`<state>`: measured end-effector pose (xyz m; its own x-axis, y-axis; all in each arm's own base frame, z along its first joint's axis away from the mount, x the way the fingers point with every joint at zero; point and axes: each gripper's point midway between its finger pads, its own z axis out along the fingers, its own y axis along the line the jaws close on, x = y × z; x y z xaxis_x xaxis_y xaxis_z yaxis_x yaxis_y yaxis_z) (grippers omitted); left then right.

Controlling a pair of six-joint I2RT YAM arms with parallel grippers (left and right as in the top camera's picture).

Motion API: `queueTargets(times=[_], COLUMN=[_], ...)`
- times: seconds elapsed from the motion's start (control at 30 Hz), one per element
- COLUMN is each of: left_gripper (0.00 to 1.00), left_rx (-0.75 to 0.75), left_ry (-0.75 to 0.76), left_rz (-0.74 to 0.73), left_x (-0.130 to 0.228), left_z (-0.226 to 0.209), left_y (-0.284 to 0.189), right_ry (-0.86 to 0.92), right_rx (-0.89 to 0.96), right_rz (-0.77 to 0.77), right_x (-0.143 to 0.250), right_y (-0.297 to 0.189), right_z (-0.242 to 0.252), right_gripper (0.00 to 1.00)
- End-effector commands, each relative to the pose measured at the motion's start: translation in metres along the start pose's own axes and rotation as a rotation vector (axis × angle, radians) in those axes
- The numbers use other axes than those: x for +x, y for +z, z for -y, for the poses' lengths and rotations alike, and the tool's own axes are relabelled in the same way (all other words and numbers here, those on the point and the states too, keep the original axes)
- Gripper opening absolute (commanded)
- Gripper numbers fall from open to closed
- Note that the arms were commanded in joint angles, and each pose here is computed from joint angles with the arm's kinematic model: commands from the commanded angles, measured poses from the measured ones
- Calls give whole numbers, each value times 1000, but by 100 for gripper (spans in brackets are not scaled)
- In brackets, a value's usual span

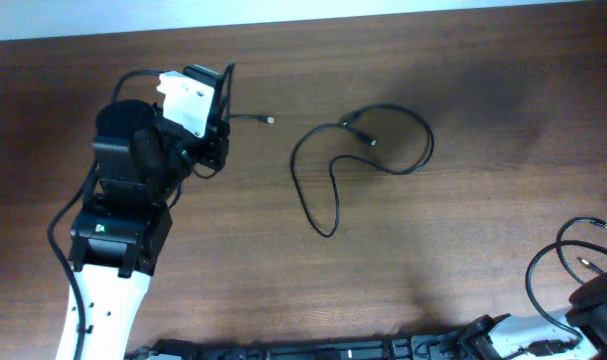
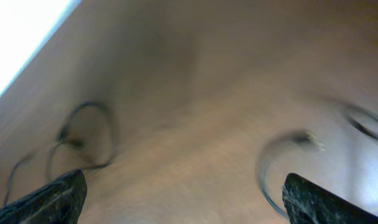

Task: Untangle cables

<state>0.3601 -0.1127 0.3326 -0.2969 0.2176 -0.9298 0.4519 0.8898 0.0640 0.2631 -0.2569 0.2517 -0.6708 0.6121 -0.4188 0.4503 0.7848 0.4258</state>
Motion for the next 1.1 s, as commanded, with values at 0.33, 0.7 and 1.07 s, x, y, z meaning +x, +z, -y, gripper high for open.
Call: queueTargets(times=[0.33, 0.7, 1.07], left_gripper=[0, 0, 99], left_rx=[646, 648, 596], left_ry=[148, 150, 111], left_rz=[345, 347, 291], left_x=[-69, -69, -59], left_z=[104, 104, 96], left_y=[-55, -56, -45], right_ry=[-1228, -1197, -901], right_rx=[-1009, -1384, -483], right_rz=[-193, -298, 158], right_x=[176, 237, 44], right_y=[64, 49, 6], right_z=[-410, -461, -402], right_gripper=[98, 4, 4])
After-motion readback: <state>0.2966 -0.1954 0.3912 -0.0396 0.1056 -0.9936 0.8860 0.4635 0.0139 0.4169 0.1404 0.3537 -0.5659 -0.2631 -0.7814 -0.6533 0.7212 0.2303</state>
